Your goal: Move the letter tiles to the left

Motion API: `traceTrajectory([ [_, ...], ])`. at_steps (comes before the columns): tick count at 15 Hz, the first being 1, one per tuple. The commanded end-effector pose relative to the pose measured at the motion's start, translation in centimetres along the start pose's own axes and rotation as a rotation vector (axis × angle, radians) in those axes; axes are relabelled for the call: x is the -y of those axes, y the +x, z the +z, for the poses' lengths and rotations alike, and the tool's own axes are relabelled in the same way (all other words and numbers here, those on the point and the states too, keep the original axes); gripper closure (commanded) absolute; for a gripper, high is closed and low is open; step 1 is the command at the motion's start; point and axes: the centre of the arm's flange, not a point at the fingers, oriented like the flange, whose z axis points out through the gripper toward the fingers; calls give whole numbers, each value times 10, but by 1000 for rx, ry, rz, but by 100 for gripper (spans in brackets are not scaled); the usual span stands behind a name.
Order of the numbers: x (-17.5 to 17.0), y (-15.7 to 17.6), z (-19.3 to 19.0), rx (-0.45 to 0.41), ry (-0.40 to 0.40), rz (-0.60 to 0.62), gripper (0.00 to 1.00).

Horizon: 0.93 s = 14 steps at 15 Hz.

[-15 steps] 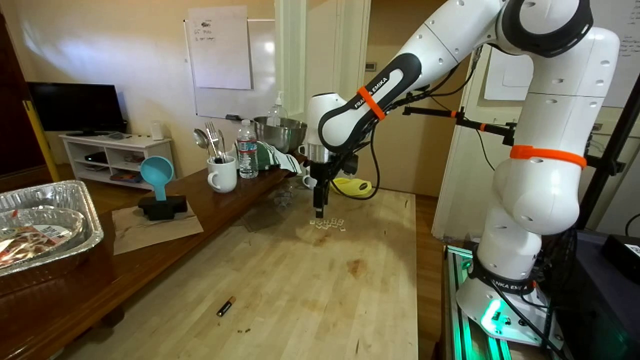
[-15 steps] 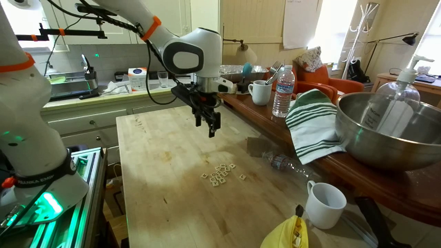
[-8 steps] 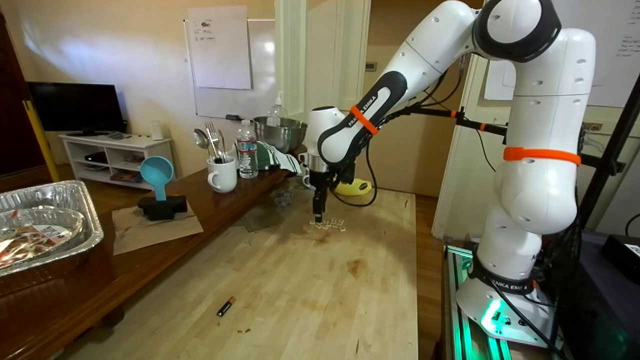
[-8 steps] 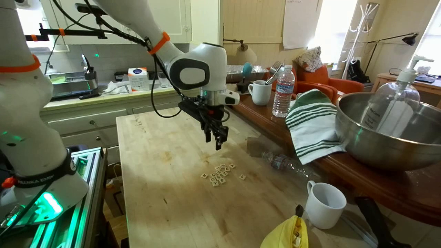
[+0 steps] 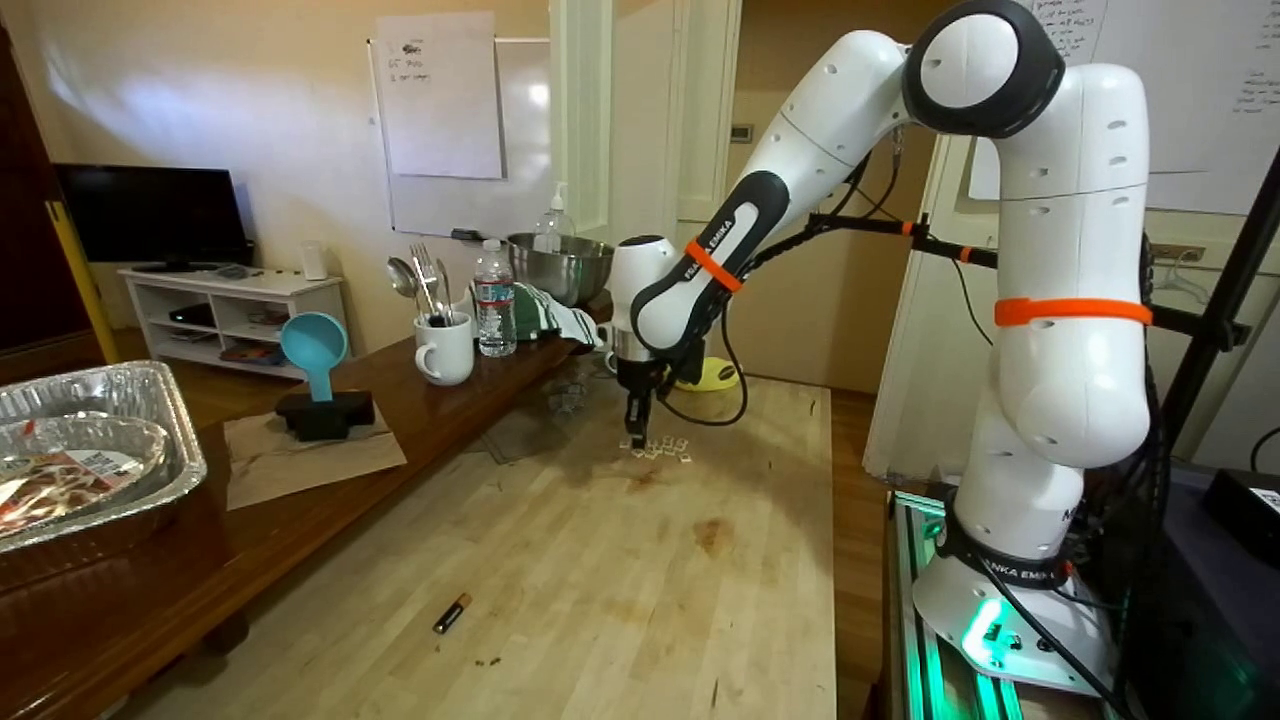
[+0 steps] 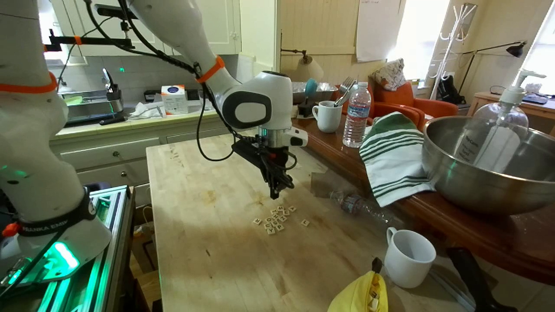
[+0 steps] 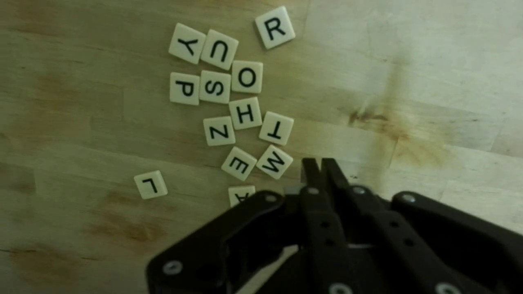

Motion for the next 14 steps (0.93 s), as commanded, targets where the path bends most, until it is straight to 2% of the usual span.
traceTrajectory([
  [1, -11, 5, 13, 5, -31, -20, 100],
  [6, -18, 7, 18, 14, -53, -39, 100],
  [14, -23, 11, 32, -36, -52, -22, 100],
])
